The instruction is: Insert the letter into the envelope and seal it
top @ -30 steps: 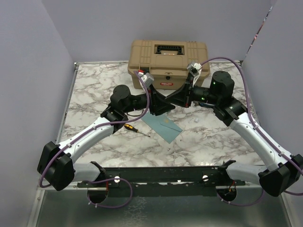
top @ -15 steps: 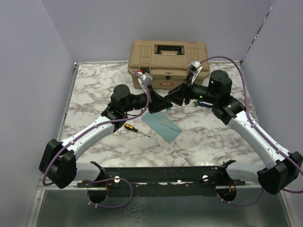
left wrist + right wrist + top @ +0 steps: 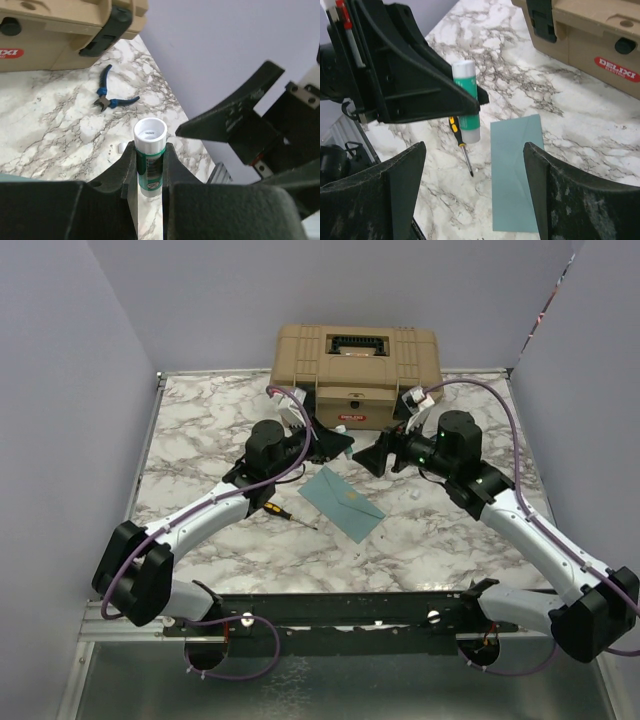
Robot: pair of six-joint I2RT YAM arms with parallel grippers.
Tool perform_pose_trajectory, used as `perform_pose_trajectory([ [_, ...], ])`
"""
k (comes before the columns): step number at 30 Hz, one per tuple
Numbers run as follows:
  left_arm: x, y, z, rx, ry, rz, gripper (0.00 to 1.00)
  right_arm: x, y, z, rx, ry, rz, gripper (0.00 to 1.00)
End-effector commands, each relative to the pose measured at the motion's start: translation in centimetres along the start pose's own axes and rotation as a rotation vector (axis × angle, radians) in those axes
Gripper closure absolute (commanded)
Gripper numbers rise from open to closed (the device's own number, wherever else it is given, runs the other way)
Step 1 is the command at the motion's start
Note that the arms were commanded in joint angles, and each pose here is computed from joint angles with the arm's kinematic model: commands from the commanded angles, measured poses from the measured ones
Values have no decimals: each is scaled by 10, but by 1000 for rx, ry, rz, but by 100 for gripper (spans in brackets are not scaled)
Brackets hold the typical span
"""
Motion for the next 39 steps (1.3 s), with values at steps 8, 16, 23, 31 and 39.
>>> perform_pose_trajectory([
  [8,12,-4,-7,54,-46,202,100,-15,-4,-23,56,58,20,23],
  [16,9,-5,-8,46,-27,219,93,-3,-3,-39,65,17,-7,34],
  [23,6,-10,-6,10,11,218,85,-3,0,-47,99,47,-51,55],
  [31,10,-24,5,-62,52,226,58,-10,4,-42,154,99,23,99],
  [39,3,-10,20,-85,160,215,18,-25,15,-25,351,241,260,99],
])
Point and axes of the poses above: each gripper's point midway between its finger pads, its own z axis back along the fingers, its own y axis along the line the jaws close on, x = y × z, the point moved 5 cm from there along z, back along the fingers, and after that the axes turned 4 degrees about z, right-handed, at the moved point
